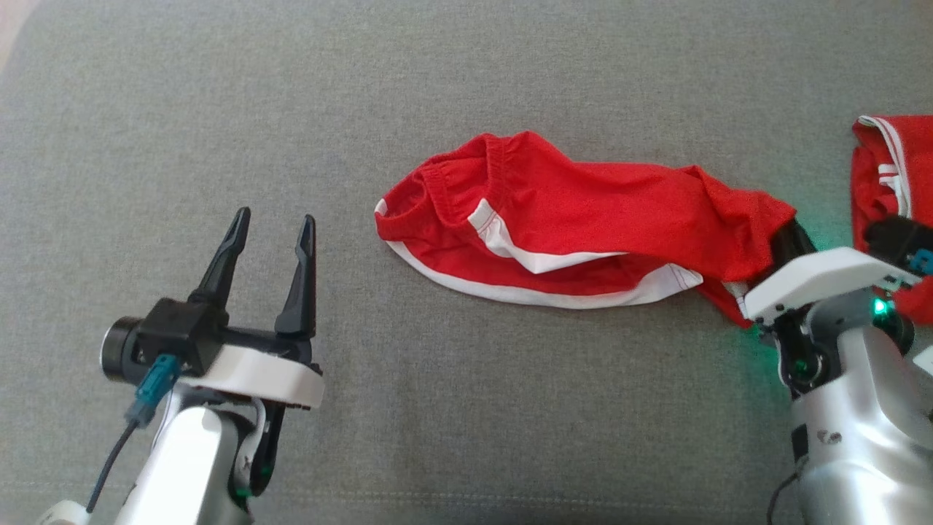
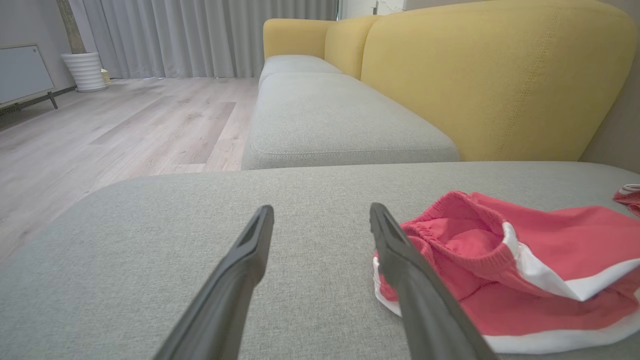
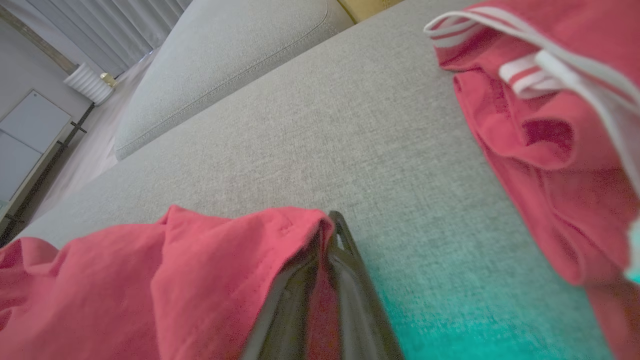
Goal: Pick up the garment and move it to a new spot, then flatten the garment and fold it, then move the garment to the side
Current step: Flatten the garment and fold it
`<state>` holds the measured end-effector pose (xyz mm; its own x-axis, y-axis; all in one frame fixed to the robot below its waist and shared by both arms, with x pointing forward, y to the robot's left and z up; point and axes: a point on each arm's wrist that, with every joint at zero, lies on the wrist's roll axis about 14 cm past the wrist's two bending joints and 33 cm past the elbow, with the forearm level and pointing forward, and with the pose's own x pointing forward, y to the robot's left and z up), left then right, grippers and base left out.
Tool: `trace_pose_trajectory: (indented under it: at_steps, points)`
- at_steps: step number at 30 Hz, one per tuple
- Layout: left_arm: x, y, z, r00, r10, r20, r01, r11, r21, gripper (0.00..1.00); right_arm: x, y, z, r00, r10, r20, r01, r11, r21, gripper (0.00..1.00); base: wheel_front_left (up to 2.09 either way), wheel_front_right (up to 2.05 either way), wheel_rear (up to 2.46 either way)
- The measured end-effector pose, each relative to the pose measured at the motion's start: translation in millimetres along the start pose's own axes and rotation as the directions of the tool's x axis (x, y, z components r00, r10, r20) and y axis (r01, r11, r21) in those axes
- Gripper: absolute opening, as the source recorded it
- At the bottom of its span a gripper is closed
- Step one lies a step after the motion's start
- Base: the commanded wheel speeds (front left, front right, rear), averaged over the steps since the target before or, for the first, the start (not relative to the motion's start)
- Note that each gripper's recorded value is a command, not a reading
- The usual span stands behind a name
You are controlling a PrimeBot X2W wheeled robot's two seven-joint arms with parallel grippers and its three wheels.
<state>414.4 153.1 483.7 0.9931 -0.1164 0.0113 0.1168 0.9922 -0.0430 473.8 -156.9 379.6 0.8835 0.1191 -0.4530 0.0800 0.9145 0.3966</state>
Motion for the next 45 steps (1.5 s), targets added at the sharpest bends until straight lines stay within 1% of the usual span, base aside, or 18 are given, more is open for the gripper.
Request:
trace_pose_trajectory:
  at_steps: [4, 8, 11, 15, 18, 20, 23, 26, 28, 31, 33, 40, 45]
  points:
    - [1, 2, 2, 1.000, 0.007, 0.006, -0.007, 1.000, 0.004, 1.00, 3, 2, 6, 0.999, 0.010, 0.032, -0.010, 1.000, -0.005, 1.00, 0.00, 0.00, 0.00]
    - [2, 0, 7, 1.000, 0.002, 0.022, -0.002, 1.000, 0.002, 1.00, -2, 8, 17, 0.996, 0.043, 0.074, -0.038, 0.997, -0.070, 1.00, 0.00, 0.00, 0.00]
    - [1, -3, 12, 0.999, -0.007, 0.035, 0.007, 1.000, 0.005, 1.00, -13, 7, 19, 0.994, 0.062, 0.093, -0.051, 0.992, -0.114, 1.00, 0.00, 0.00, 0.00]
    - [-2, -7, 15, 0.999, -0.016, 0.045, 0.016, 1.000, 0.002, 1.00, -34, -2, 19, 0.992, 0.059, 0.113, -0.042, 0.988, -0.149, 1.00, 0.00, 0.00, 0.00]
    - [-5, -9, 17, 0.999, -0.018, 0.047, 0.018, 1.000, 0.000, 1.00, -51, -6, 26, 0.987, 0.061, 0.149, -0.035, 0.984, -0.175, 1.00, 0.00, 0.00, 0.00]
    - [-8, -10, 17, 0.999, -0.018, 0.048, 0.018, 1.000, -0.002, 1.00, -63, -5, 38, 0.979, 0.072, 0.193, -0.030, 0.977, -0.212, 1.00, 0.00, 0.00, 0.00]
    - [-13, -12, 18, 0.999, -0.021, 0.049, 0.021, 1.000, -0.004, 1.00, -79, 1, 64, 0.956, 0.097, 0.278, -0.017, 0.961, -0.276, 1.00, 0.00, 0.00, 0.00]
    - [-17, -14, 21, 0.998, -0.026, 0.055, 0.026, 1.000, -0.002, 1.00, -96, 16, 86, 0.927, 0.142, 0.348, -0.018, 0.942, -0.336, 1.00, 0.00, 0.00, 0.00]
    - [-21, -15, 23, 0.998, -0.029, 0.059, 0.028, 1.000, 0.004, 1.00, -106, 28, 94, 0.912, 0.170, 0.374, -0.024, 0.931, -0.364, 1.00, 0.00, 0.00, 0.00]
    - [-28, -15, 24, 0.998, -0.027, 0.062, 0.027, 1.000, 0.004, 1.00, -121, 42, 94, 0.901, 0.199, 0.385, -0.035, 0.919, -0.394, 1.00, 0.00, 0.00, 0.00]
    - [-32, -15, 24, 0.998, -0.024, 0.062, 0.024, 1.000, 0.004, 1.00, -129, 48, 88, 0.902, 0.211, 0.376, -0.043, 0.912, -0.408, 1.00, 0.00, 0.00, 0.00]
    - [-44, -14, 21, 0.999, -0.011, 0.049, 0.011, 1.000, 0.004, 1.00, -144, 57, 64, 0.918, 0.223, 0.328, -0.077, 0.912, -0.404, 1.00, 0.00, 0.00, 0.00]
    - [-47, -13, 20, 0.999, -0.004, 0.046, 0.004, 1.000, 0.005, 1.00, -149, 58, 56, 0.924, 0.219, 0.313, -0.085, 0.917, -0.390, 1.00, 0.00, 0.00, 0.00]
